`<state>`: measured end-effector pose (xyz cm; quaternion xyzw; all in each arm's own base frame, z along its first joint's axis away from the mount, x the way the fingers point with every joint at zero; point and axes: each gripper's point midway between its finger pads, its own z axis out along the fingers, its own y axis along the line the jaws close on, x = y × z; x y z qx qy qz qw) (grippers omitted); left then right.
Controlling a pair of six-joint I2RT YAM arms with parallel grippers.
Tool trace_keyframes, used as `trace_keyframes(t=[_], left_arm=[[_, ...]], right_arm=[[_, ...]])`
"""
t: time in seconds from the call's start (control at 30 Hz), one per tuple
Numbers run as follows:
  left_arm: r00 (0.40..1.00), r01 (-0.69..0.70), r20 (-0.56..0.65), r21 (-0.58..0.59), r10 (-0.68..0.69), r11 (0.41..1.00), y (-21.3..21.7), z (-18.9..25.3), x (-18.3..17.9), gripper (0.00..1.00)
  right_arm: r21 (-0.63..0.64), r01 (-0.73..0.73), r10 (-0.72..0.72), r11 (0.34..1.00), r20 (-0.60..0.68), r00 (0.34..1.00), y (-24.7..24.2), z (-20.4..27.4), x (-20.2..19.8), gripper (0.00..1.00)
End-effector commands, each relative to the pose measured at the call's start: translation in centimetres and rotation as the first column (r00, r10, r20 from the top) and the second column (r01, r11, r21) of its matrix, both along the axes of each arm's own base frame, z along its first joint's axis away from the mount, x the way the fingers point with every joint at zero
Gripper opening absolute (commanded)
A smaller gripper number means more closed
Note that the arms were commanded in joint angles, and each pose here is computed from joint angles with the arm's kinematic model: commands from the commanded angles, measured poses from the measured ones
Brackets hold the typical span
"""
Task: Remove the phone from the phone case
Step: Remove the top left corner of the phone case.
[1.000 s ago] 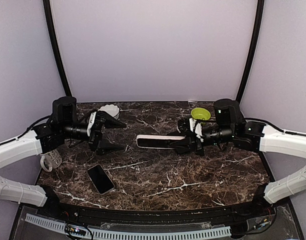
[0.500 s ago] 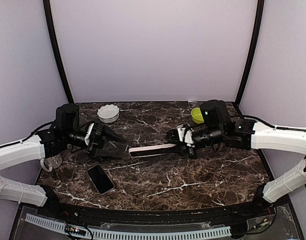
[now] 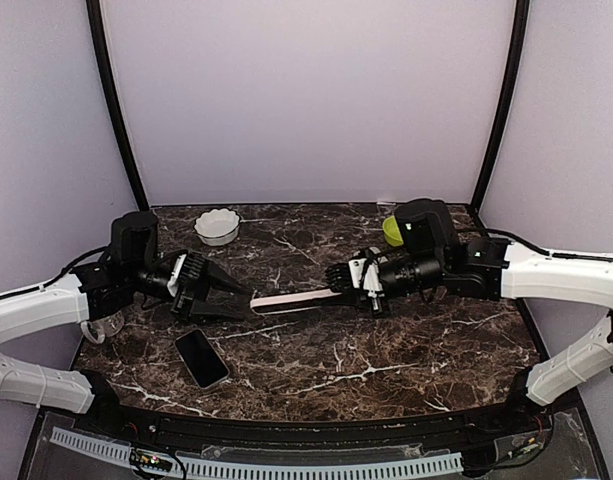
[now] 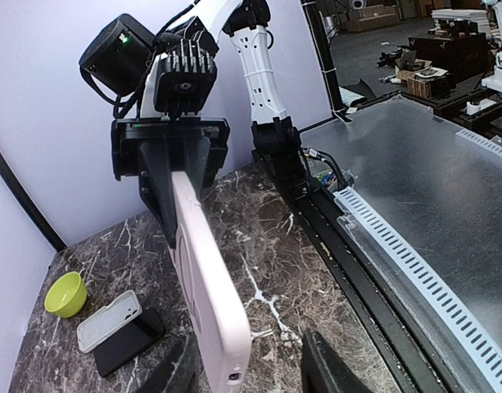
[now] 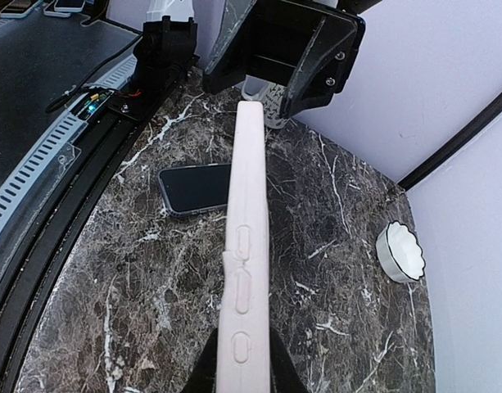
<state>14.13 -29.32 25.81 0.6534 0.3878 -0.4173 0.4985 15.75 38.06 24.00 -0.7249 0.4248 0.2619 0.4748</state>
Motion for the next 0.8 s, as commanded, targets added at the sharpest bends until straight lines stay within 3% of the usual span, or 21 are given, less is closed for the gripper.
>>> trace_keyframes(t=[0.0, 0.23, 0.4, 0.77], left_arm=[[1.000, 0.018, 0.019, -0.003, -0.018, 1.000, -0.4, -0.3, -0.4, 0.41], [1.000, 0.028, 0.012, 0.008, -0.028, 1.000, -0.9, -0.8, -0.6, 0.36], [1.000, 0.025, 0.010, 0.016, -0.025, 1.000, -1.1, -0.9, -0.5, 0.25], [0.999, 0.035, 0.008, 0.037, -0.035, 0.999, -1.1, -1.5, -0.8, 0.11]], right_arm=[[0.129, -0.033, 0.021, 0.991, 0.094, 0.995, 1.5, 4.5, -0.1, 0.00], [0.130, -0.047, 0.034, 0.990, 0.098, 0.995, 2.1, 4.3, -0.5, 0.00], [0.109, -0.043, 0.029, 0.993, 0.124, 0.992, 2.5, 3.9, -0.5, 0.00], [0.112, -0.060, 0.035, 0.992, 0.218, 0.975, 2.8, 4.9, -0.7, 0.00]])
